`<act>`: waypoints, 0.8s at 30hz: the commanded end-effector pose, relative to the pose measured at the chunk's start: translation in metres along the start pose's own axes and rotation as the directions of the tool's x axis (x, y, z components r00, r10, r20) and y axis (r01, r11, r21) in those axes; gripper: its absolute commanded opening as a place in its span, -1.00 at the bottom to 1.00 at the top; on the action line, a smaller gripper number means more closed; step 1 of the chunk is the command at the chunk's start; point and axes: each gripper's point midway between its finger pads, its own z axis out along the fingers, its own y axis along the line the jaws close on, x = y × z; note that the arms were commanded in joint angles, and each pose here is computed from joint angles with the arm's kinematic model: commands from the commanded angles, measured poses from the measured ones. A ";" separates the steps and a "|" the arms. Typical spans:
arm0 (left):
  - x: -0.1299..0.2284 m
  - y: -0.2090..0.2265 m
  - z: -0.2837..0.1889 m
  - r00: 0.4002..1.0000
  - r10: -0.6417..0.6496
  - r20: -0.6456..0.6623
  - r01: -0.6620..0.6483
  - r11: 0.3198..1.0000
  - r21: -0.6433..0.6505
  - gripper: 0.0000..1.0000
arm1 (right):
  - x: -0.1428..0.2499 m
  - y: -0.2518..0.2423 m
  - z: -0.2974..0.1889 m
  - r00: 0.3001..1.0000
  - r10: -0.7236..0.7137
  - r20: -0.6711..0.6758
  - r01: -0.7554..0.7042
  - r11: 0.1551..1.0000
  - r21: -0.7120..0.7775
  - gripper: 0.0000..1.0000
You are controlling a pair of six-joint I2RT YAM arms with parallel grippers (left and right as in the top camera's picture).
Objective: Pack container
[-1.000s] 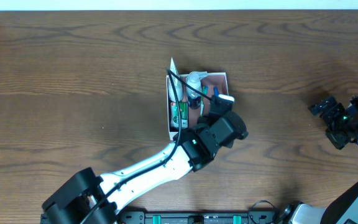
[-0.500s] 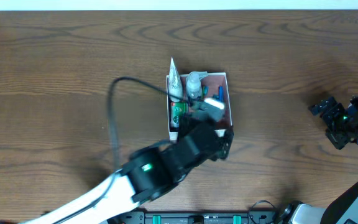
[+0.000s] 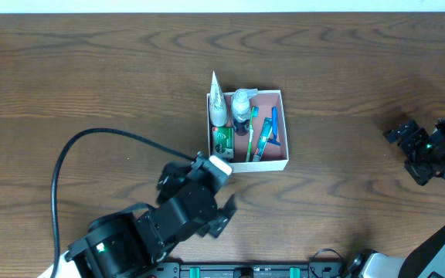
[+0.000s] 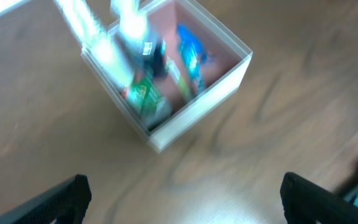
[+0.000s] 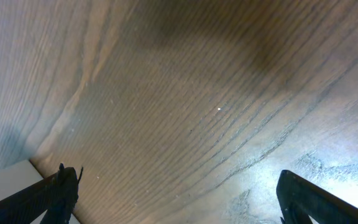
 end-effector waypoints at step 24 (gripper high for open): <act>0.059 0.092 0.083 0.799 -0.507 0.324 0.556 0.828 -0.075 0.96 | -0.004 0.000 -0.002 1.000 -0.006 0.008 0.006 1.000 -0.005 0.98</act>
